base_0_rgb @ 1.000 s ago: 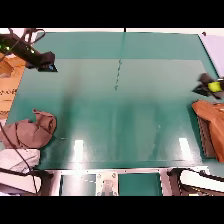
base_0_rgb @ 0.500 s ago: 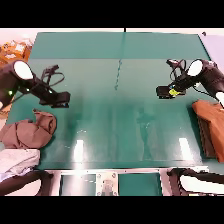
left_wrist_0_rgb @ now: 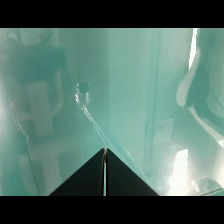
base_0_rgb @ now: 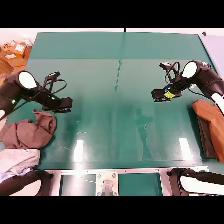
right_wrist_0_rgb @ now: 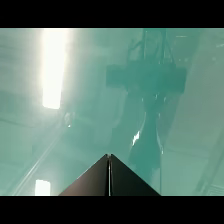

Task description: Fold the shirts.

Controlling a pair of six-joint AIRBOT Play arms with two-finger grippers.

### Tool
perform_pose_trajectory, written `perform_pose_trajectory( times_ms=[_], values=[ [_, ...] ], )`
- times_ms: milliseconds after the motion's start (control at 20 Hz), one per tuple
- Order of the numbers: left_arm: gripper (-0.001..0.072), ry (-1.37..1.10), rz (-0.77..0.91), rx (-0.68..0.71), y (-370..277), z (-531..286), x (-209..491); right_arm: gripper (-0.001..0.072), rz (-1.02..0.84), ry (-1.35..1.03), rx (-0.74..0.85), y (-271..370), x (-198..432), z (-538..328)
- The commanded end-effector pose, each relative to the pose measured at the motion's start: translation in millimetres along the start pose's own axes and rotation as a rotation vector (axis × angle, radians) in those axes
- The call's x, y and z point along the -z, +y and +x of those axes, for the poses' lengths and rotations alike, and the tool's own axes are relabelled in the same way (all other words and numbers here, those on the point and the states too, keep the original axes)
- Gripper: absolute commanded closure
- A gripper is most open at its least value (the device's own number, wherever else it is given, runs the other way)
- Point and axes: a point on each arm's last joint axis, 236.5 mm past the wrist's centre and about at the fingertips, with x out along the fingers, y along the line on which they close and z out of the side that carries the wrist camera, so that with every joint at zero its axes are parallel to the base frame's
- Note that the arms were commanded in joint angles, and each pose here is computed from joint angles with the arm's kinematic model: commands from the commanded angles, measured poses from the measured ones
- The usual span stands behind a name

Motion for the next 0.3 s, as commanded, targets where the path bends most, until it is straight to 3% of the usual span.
perform_pose_trajectory(
  times_ms=[0,250],
  values=[
    [0.0678,-0.027,-0.001,0.0,0.2,0.4,-5.7,0.0687,0.001,0.004,-0.005,1.6,0.9,-0.1],
    [0.0678,-0.035,-0.001,-0.001,0.3,0.3,-7.7,0.0687,0.001,0.004,-0.004,1.6,0.9,-0.1]
  ],
)
